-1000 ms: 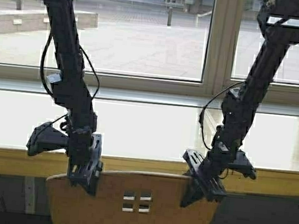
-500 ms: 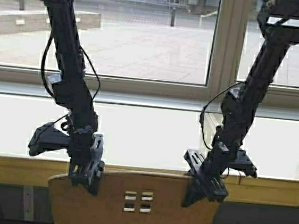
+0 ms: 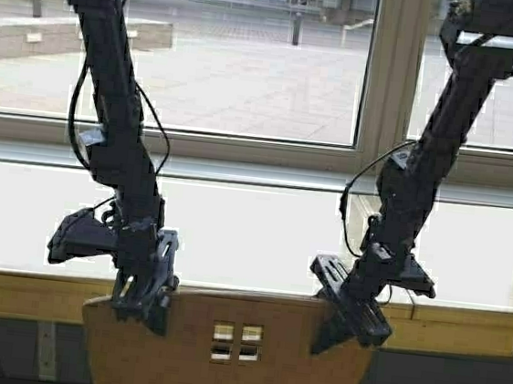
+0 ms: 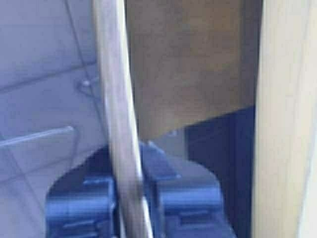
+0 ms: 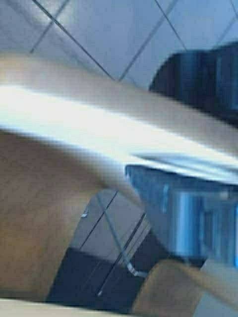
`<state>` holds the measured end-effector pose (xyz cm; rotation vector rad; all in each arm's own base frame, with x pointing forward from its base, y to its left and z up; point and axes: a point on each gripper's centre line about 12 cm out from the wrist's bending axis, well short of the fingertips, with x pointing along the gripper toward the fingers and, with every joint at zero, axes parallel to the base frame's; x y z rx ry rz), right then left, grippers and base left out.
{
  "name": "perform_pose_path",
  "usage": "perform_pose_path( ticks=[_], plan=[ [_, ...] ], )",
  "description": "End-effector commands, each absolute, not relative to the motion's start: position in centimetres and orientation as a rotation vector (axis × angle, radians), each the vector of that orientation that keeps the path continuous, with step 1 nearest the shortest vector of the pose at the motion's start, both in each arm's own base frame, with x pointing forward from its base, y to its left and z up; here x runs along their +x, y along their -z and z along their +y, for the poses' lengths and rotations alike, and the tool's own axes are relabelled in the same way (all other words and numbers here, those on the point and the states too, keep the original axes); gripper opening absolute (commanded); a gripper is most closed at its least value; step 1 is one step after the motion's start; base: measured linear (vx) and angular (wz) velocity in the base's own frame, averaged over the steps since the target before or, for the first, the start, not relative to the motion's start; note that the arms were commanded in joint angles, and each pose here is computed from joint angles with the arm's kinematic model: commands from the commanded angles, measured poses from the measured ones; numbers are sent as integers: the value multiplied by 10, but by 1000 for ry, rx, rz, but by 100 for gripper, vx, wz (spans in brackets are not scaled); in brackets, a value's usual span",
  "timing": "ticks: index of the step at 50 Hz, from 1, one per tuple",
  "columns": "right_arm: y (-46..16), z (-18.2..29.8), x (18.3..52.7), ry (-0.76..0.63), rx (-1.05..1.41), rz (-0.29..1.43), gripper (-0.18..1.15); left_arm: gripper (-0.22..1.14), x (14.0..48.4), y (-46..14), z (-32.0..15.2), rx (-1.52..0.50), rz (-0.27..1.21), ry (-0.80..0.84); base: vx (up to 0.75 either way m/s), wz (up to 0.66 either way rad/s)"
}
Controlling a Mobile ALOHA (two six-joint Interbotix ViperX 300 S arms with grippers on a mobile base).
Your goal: Push the chairs under the table
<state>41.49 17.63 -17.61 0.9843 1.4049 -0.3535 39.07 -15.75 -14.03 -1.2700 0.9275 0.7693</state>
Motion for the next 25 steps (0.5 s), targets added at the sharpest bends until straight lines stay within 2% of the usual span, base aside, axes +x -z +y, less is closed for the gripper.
perform_pose_path(
  ticks=[1, 5, 20, 25],
  plan=[
    [163, 188, 416, 280, 938, 1414, 96, 86, 414, 123, -142, -1294, 863, -744, -1, -1],
    [157, 185, 415, 290, 938, 1402, 100, 102, 407, 118, -142, -1292, 888, -752, -3, -3],
    [110, 186, 424, 258, 951, 1333, 100, 101, 410, 71, -147, -1322, 895, -688, -1, -1],
    [76, 180, 427, 259, 944, 1248, 100, 101, 414, 39, -149, -1309, 874, -613, 0, 0]
  ],
)
